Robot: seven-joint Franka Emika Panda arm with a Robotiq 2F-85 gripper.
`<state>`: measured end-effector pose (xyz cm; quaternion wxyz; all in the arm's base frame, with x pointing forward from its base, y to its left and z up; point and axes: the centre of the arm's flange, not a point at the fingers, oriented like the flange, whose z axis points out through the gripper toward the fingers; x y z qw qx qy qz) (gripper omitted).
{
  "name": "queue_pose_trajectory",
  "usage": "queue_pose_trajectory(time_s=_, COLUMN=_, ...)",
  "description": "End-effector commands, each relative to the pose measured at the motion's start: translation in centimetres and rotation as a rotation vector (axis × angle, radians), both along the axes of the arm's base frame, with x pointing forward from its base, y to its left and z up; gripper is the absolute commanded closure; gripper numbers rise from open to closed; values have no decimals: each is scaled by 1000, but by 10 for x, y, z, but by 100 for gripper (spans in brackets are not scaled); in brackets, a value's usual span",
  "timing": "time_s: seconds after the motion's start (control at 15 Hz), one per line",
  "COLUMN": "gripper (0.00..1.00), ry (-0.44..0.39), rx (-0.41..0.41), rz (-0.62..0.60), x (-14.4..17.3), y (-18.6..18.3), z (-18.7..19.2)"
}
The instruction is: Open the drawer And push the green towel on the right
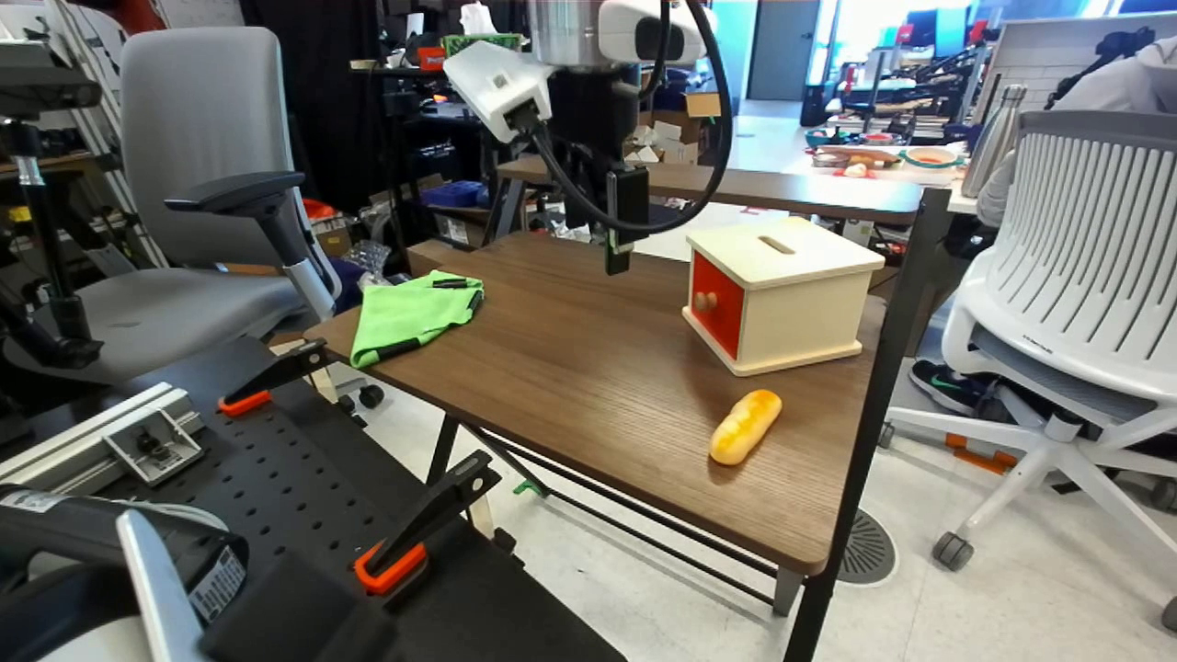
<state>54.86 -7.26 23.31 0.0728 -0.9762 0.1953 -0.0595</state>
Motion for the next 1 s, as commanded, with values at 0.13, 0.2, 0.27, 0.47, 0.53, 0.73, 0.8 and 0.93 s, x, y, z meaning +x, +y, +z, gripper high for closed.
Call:
queue_pose_trajectory(time_s=0.13, gripper=0, ry=-18, rx=16, rz=-86, x=72, y=-10, z=-43)
queue_pose_trajectory(time_s=0.2, gripper=0, ry=-15, rx=14, rz=-100, x=78, y=-12, z=-49)
queue_pose_trajectory(time_s=0.27, gripper=0, ry=-14, rx=2, rz=-110, x=81, y=-13, z=-54)
queue_pose_trajectory(time_s=0.47, gripper=0, ry=-31, rx=-47, rz=-120, x=86, y=-18, z=-64)
queue_pose_trajectory(time_s=0.53, gripper=0, ry=-36, rx=-59, rz=-122, x=88, y=-19, z=-67)
queue_pose_trajectory(time_s=0.73, gripper=0, ry=-53, rx=-100, rz=-130, x=89, y=-25, z=-72)
queue_pose_trajectory(time_s=0.8, gripper=0, ry=-59, rx=-111, rz=-130, x=90, y=-27, z=-73)
queue_pose_trajectory(time_s=0.93, gripper=0, ry=-66, rx=-126, rz=-131, x=90, y=-29, z=-75)
